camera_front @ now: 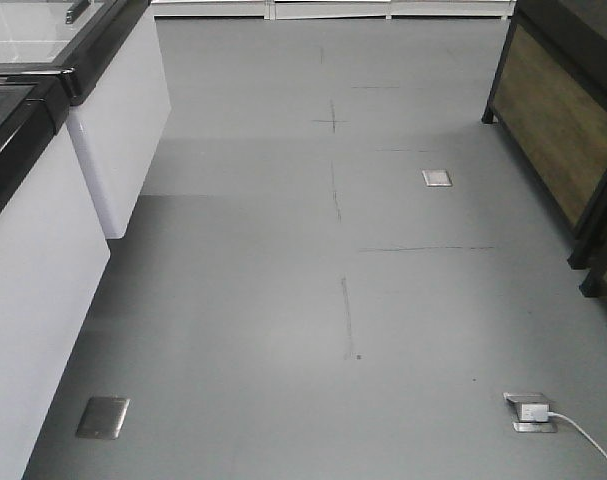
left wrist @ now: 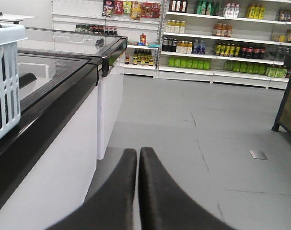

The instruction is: Left arm holds basket, right arm returns cookies

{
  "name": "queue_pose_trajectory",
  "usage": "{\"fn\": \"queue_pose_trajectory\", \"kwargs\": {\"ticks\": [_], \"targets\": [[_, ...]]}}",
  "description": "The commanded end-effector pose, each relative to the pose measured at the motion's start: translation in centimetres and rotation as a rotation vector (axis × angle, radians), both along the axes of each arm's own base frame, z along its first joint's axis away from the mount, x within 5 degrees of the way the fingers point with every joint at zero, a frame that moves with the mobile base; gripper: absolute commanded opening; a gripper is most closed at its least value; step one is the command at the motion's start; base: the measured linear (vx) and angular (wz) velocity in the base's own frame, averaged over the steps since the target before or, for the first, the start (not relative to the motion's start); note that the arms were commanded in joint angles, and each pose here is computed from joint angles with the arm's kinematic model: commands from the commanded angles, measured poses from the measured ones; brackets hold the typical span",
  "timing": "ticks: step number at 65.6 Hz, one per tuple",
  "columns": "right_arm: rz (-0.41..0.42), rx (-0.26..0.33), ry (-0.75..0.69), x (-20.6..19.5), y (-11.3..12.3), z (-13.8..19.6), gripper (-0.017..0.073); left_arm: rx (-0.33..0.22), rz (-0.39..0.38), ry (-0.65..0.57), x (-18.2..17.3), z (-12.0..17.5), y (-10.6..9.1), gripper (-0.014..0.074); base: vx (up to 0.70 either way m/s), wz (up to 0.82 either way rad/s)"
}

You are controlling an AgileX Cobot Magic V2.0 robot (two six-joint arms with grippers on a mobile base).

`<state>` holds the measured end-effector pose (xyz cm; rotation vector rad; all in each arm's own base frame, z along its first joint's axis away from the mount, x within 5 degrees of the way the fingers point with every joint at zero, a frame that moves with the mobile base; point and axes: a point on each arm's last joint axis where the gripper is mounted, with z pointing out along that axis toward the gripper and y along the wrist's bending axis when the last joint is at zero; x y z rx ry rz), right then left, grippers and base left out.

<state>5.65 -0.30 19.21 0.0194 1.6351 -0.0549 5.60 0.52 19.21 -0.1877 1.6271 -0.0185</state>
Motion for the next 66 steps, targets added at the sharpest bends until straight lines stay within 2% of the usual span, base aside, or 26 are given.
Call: {"fn": "queue_pose_trajectory", "kwargs": {"ticks": [1,66], "targets": [[0.008,-0.017,-0.068,0.0,0.06,0.13,-0.0006,0.0,0.01,-0.113,-0.18,1.54,0.07,-0.0006,0.0,0.0],[0.008,-0.017,-0.068,0.0,0.06,0.13,-0.0006,0.0,0.01,-0.113,-0.18,1.54,0.07,-0.0006,0.0,0.0]]}}
